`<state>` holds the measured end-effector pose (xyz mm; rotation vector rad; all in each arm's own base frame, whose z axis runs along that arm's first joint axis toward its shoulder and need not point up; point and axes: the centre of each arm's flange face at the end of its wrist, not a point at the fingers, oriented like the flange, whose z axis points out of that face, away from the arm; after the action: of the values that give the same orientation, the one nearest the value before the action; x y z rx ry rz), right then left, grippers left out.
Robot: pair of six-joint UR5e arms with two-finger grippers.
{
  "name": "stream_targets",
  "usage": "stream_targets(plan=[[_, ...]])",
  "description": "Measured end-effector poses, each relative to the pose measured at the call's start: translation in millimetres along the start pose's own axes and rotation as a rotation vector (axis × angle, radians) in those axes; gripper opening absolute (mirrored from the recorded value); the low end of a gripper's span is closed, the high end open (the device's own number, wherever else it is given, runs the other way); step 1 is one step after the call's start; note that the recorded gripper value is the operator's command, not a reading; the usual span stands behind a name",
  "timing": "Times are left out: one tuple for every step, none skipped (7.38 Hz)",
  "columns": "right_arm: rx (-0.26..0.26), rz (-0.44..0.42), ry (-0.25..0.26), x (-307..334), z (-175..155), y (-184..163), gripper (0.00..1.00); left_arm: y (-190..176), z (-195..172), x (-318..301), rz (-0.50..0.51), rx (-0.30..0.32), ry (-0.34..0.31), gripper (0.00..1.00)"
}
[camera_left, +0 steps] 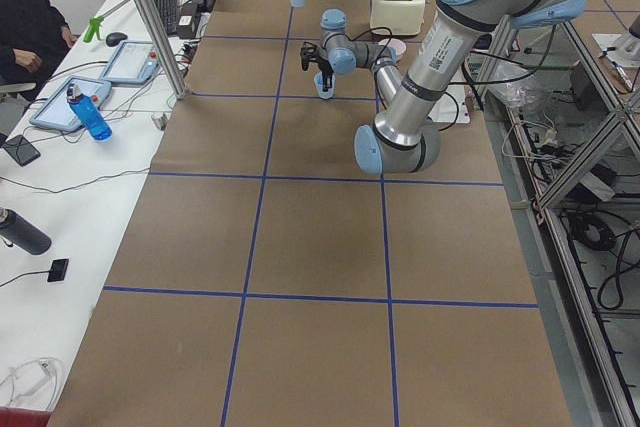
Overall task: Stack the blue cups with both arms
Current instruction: 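Lift the other light-blue cup with the right gripper while the left gripper withdraws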
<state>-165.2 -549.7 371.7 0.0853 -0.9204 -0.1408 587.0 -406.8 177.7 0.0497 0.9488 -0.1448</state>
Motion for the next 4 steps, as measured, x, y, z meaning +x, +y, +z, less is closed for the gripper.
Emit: stream_targets(plan=[[0.0,0.0,0.0,-0.3,-0.2,-0.2,0.0,-0.4,1.1,-1.8,0.0,0.0,-0.003,0.24],[0.001,0.0,0.0,-0.2,-0.5,-0.3,0.0,-0.8,1.3,-2.9,0.002,0.0,-0.003,0.41],[0.002,0.0,0.0,-0.2,-0.8,-0.4,0.0,-1.4,0.0,-3.0,0.012,0.002,0.003,0.8],[0.002,0.0,0.0,-0.2,-1.0,-0.4,0.0,-2.1,-2.0,-3.0,0.027,0.005,0.017,0.97]])
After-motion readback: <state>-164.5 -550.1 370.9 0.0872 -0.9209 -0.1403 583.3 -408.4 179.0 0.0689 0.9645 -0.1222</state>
